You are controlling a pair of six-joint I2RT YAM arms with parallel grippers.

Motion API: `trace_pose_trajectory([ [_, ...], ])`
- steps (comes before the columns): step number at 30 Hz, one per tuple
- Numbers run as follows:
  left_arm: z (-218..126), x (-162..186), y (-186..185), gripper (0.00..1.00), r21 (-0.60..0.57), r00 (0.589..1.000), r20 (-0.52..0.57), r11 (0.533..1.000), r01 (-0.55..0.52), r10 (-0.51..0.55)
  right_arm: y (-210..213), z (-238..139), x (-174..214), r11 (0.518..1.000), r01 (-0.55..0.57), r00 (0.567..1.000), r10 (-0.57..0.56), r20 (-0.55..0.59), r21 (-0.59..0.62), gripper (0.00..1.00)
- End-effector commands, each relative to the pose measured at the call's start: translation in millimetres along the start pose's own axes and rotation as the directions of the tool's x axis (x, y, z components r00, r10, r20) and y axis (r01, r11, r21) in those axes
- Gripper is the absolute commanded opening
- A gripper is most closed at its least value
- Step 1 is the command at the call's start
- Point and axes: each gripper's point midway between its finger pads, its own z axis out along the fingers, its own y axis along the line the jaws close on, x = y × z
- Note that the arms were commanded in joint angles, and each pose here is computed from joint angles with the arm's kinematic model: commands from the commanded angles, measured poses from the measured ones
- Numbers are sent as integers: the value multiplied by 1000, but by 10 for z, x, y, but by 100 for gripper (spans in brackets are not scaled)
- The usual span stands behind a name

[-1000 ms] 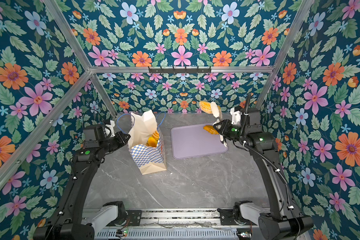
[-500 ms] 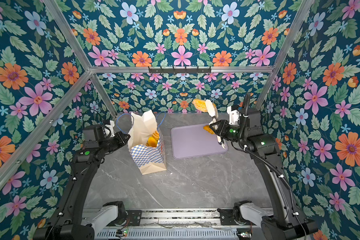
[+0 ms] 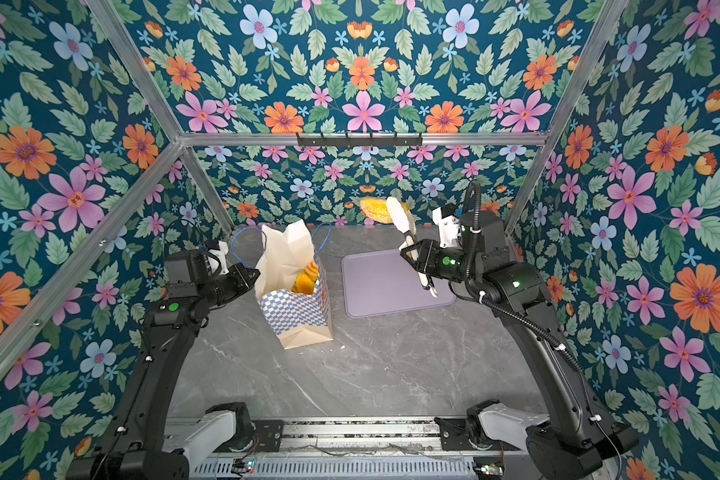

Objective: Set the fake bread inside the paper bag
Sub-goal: 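Swing the held bun with the right gripper over the bag opening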

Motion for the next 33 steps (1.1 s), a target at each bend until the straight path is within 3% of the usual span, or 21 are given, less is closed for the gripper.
trace_pose_trajectory([
  [1, -6, -15, -3, 11, 1, 1000, 9, 1000, -1, 1, 97, 18, -44, 999, 51, 999, -51, 19, -11, 36],
  [14, -6, -6, 7, 11, -2, 1000, 10, 1000, 4, -4, 506, 225, 102, 985, 154, 987, -157, -42, -74, 36],
  [33, 2, 23, 26, 11, -5, 1000, 4, 1000, 5, -4, 982, 679, 445, 940, 330, 927, -339, -157, -85, 36],
])
